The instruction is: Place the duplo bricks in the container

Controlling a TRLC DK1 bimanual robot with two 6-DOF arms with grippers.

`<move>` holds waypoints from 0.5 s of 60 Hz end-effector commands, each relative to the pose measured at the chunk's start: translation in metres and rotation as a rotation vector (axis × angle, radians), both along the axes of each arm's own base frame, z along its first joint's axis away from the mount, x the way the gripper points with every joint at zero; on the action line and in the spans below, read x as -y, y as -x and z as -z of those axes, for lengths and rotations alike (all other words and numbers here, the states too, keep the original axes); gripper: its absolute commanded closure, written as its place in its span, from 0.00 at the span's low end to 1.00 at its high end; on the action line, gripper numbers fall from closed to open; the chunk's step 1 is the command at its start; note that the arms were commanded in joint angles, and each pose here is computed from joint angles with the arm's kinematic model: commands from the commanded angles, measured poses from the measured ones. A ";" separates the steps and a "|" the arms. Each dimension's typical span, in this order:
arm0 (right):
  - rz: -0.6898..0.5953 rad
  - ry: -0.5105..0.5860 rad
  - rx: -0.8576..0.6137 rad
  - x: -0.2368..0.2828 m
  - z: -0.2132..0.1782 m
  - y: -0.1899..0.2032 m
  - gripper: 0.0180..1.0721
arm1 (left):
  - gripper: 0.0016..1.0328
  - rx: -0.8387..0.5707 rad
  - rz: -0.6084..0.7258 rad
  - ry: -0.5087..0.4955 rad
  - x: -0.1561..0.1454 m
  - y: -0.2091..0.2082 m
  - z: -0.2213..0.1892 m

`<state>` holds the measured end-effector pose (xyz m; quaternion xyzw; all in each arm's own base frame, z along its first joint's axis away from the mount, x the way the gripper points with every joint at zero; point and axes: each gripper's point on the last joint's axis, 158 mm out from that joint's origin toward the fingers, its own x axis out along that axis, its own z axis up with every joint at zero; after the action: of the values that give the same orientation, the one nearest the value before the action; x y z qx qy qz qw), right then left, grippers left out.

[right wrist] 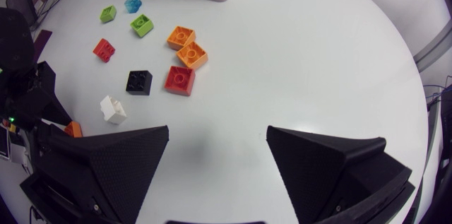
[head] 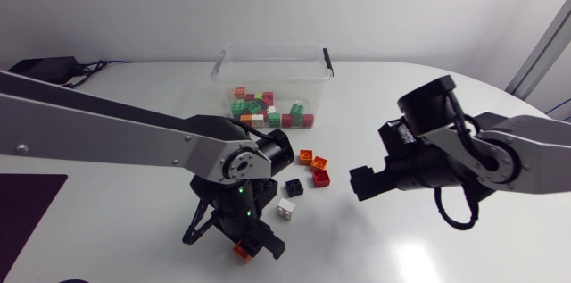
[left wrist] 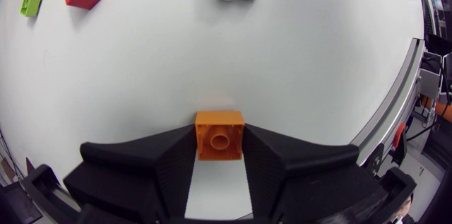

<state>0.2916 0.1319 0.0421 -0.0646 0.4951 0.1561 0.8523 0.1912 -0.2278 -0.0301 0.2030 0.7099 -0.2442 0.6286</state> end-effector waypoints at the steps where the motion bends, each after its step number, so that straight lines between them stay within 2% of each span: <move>1: 0.002 -0.009 -0.028 -0.015 -0.001 -0.010 0.05 | 0.78 0.011 0.014 0.003 -0.010 0.000 -0.010; 17: -0.031 0.031 -0.158 -0.061 0.035 -0.021 0.07 | 0.78 0.100 -0.023 0.069 -0.025 -0.033 -0.042; 30: 0.015 0.067 -0.247 -0.071 0.063 -0.032 0.14 | 0.78 0.299 -0.112 0.174 -0.039 -0.095 -0.093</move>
<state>0.3194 0.2027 -0.0146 -0.0831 0.5867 0.1611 0.7893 0.2600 -0.1861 0.0303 0.1502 0.6433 -0.2281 0.7153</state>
